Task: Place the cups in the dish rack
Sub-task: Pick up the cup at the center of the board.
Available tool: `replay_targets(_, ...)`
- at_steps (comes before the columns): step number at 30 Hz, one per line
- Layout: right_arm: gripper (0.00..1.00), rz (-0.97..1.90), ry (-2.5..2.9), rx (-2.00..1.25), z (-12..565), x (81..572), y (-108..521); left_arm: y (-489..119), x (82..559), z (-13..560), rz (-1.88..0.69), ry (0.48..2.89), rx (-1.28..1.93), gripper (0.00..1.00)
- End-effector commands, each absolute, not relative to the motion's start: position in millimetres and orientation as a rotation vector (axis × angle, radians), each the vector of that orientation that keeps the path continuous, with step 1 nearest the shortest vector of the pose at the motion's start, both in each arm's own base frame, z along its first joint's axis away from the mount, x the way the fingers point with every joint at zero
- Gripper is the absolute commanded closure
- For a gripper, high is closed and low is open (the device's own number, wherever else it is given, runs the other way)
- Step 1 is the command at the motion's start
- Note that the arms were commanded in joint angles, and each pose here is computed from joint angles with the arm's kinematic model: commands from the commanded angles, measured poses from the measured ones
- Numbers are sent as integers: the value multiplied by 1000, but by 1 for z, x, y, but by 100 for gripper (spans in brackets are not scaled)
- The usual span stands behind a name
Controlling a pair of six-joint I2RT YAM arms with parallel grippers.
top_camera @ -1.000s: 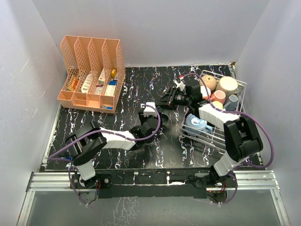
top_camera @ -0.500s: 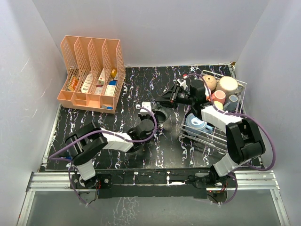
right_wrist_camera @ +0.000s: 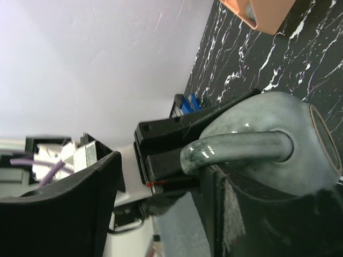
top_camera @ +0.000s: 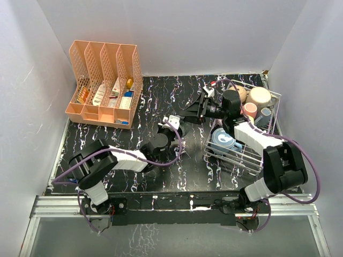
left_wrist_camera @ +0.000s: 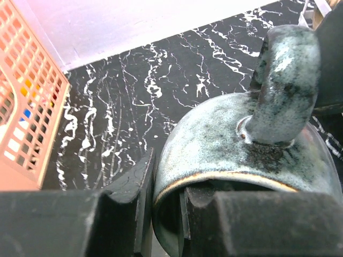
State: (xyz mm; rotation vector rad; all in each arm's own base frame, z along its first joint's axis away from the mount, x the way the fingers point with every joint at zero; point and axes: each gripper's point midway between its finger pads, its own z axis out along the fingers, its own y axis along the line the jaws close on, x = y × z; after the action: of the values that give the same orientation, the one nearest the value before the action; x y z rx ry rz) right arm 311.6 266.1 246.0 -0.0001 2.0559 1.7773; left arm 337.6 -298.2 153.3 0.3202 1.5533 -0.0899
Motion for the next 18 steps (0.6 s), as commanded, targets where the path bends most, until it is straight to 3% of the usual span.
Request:
replay_targets(1,35,1730,1889,-326,286,296,262,-292,332,228,-134,1348,407,100)
replay_targets(7,27,1647,1846,-527,285,279,255,-267,333,236,-210,1355,473,100)
replay_targets(12,27,1601,1762,-694,289,265,252,-260,326,245,-365,1400,489,100)
replay_targets(18,22,1267,1450,-1099,307,263,244,-271,301,241,-718,1551,477,100)
